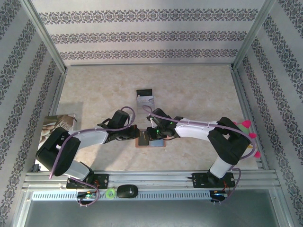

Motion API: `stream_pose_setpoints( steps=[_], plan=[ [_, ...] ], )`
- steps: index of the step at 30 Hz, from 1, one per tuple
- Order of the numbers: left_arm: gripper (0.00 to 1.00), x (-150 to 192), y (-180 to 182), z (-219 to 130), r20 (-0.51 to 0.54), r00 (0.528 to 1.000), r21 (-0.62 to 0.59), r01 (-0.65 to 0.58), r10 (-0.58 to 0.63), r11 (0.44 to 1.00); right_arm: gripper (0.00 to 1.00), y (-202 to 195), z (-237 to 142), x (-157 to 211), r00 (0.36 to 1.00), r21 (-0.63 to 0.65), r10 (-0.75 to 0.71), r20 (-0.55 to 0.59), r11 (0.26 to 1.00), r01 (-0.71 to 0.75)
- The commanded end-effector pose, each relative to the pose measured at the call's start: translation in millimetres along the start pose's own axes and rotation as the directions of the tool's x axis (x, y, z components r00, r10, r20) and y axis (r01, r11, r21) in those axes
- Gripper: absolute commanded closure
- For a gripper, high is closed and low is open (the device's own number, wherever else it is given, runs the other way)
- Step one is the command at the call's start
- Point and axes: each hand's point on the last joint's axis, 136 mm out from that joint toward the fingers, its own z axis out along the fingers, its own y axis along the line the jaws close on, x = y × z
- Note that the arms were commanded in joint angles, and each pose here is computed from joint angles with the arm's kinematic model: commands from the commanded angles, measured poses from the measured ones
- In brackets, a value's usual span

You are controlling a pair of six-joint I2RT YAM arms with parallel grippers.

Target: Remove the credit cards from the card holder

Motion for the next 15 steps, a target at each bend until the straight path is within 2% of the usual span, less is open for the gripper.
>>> stream_pose_setpoints(
  steps=[1, 15],
  plan=[
    [0.97, 4, 6, -2, 0.001, 1.000, -0.027, 0.014, -0.014, 1.000, 0.77, -1, 4, -3, 1.000, -0.021, 0.030, -0.003, 0.999, -0.030],
    [1.00, 21, 33, 1, -0.074, 0.997, -0.144, 0.002, -0.013, 0.990, 0.77, -19, 9, 2, 0.997, 0.019, 0.073, -0.021, 0.997, -0.073]
  ],
)
